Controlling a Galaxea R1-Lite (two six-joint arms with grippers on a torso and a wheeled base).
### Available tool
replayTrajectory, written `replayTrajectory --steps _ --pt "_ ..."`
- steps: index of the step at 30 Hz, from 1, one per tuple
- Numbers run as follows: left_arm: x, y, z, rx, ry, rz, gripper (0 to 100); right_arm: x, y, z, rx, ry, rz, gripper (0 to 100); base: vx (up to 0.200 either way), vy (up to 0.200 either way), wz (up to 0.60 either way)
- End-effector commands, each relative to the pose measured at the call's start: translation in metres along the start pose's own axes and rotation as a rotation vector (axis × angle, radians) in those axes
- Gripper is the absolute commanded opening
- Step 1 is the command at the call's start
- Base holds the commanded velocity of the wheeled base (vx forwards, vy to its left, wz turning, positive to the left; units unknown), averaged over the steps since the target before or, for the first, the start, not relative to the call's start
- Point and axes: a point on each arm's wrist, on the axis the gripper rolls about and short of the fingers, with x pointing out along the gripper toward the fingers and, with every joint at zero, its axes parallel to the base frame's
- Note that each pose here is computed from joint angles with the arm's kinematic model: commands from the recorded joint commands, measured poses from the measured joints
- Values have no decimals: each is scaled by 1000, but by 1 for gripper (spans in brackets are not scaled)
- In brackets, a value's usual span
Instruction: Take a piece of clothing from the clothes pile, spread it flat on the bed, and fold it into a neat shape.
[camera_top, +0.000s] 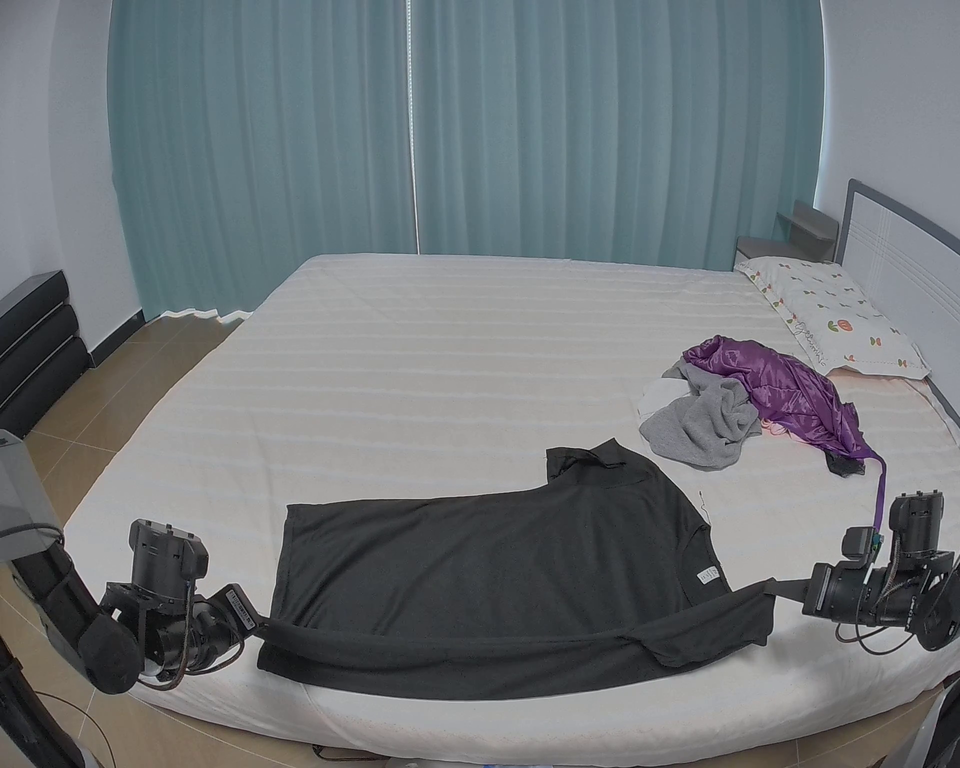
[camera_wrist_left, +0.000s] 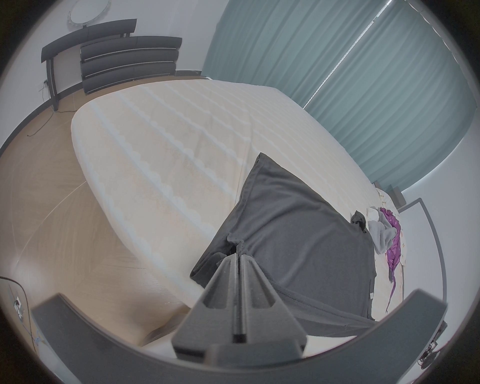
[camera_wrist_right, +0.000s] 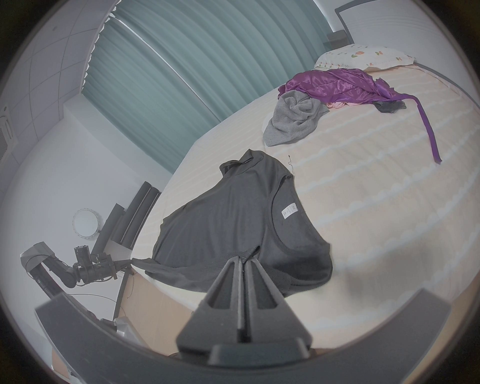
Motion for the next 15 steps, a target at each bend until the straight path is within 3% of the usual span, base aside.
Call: replayTrajectory --steps 1,15 --pt "26 0 3 -11 23 47 0 29 -8 8 3 36 -28 0 0 0 0" --pt "65 -3 12 -24 29 83 0 77 -30 23 23 67 -72 0 0 0 0"
